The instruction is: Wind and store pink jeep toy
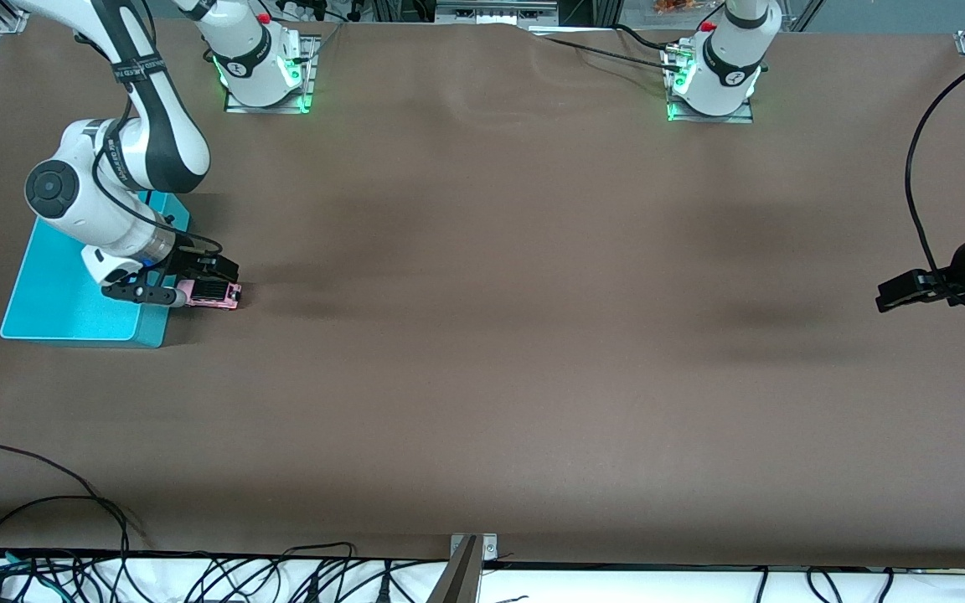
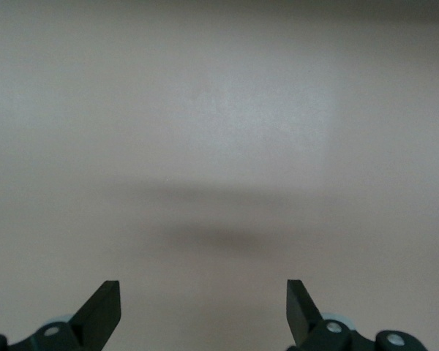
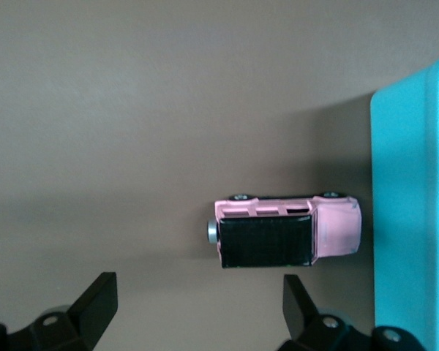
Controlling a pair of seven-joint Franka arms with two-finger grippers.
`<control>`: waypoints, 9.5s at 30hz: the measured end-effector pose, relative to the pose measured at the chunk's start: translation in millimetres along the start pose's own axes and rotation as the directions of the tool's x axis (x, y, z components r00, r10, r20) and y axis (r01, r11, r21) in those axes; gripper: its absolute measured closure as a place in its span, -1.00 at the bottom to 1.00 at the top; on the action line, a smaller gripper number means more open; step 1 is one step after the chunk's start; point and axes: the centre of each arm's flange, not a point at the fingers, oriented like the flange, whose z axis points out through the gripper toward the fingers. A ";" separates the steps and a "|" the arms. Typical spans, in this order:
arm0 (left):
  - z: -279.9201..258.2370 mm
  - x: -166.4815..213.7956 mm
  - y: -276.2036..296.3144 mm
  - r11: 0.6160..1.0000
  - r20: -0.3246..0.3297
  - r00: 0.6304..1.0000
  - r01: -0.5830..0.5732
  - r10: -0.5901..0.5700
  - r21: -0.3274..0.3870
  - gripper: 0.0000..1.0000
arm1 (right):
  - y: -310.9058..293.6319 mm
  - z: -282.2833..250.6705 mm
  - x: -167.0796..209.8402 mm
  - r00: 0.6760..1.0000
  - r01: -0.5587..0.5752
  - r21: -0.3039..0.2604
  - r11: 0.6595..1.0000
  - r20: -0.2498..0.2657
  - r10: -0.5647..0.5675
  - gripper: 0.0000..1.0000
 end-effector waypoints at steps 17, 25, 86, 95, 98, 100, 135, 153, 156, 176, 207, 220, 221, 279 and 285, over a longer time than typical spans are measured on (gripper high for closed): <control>0.1 0.0 0.0 1.000 0.000 1.000 0.000 0.000 0.000 -1.00 | 12.1 25.6 -17.7 0.875 -0.485 -0.010 0.875 0.007 0.485 -1.00; 0.5 -0.1 0.0 1.000 0.001 1.000 0.000 0.000 0.000 -1.00 | 23.3 28.3 -15.6 0.756 -0.654 0.003 0.756 -0.012 0.654 -1.00; 2.4 -0.4 0.1 1.000 0.005 1.000 0.000 0.000 0.000 -1.00 | 54.4 75.6 -3.5 0.402 -0.911 0.083 0.405 -0.048 0.914 -0.60; 2.4 -0.4 0.1 1.000 0.005 1.000 0.000 0.000 0.000 -1.00 | 54.0 73.7 -2.6 0.401 -0.911 0.088 0.404 -0.049 0.915 -0.02; 2.4 -0.4 0.1 1.000 0.005 1.000 0.000 0.000 0.000 -1.00 | 53.5 73.3 -2.4 0.404 -0.909 0.089 0.407 -0.050 0.913 -0.02; 2.4 -0.4 0.1 1.000 0.005 1.000 0.000 0.000 0.000 -1.00 | 52.9 71.6 -1.5 0.405 -0.908 0.094 0.409 -0.052 0.913 -0.02; 2.5 -0.5 0.2 1.000 0.005 1.000 0.000 0.000 0.000 -1.00 | 16.7 -73.5 36.0 0.778 -0.606 0.117 0.787 -0.121 0.616 -0.02; 2.6 -0.5 0.2 1.000 0.005 1.000 0.000 0.000 0.000 -1.00 | 151.3 -71.8 39.0 0.932 -0.357 -0.005 0.934 -0.068 0.356 -0.02; 2.6 -0.5 0.2 1.000 0.005 1.000 0.000 0.000 0.000 -1.00 | 156.2 -57.9 38.3 0.939 -0.341 -0.016 0.940 -0.044 0.340 -0.02; 4.0 -0.7 0.3 1.000 0.008 1.000 0.000 0.000 0.000 -1.00 | 252.8 19.4 -0.5 0.951 -0.249 -0.185 0.951 0.141 0.277 -0.02; 4.4 -0.8 0.2 1.000 0.009 1.000 0.000 0.000 0.000 -1.00 | 279.1 79.8 -31.2 0.918 -0.180 -0.275 0.944 0.299 0.262 -0.13; 4.4 -0.8 0.3 1.000 0.009 1.000 -0.001 0.001 0.000 -1.00 | 282.5 78.0 -23.8 0.897 -0.175 -0.294 0.940 0.347 0.275 -1.00; 4.4 -0.8 0.4 1.000 0.009 1.000 -0.001 0.001 0.000 -1.00 | 282.6 71.8 -21.1 0.891 -0.176 -0.297 0.938 0.357 0.280 -1.00; 4.8 -0.9 0.3 1.000 0.010 1.000 -0.001 0.001 0.000 -1.00 | 52.3 -311.1 5.8 0.994 -0.111 0.050 0.993 0.028 0.110 -1.00; 4.9 -0.9 0.4 1.000 0.010 1.000 -0.001 0.001 0.000 -1.00 | 30.0 -329.1 11.8 0.997 -0.072 0.046 0.996 0.011 0.071 -1.00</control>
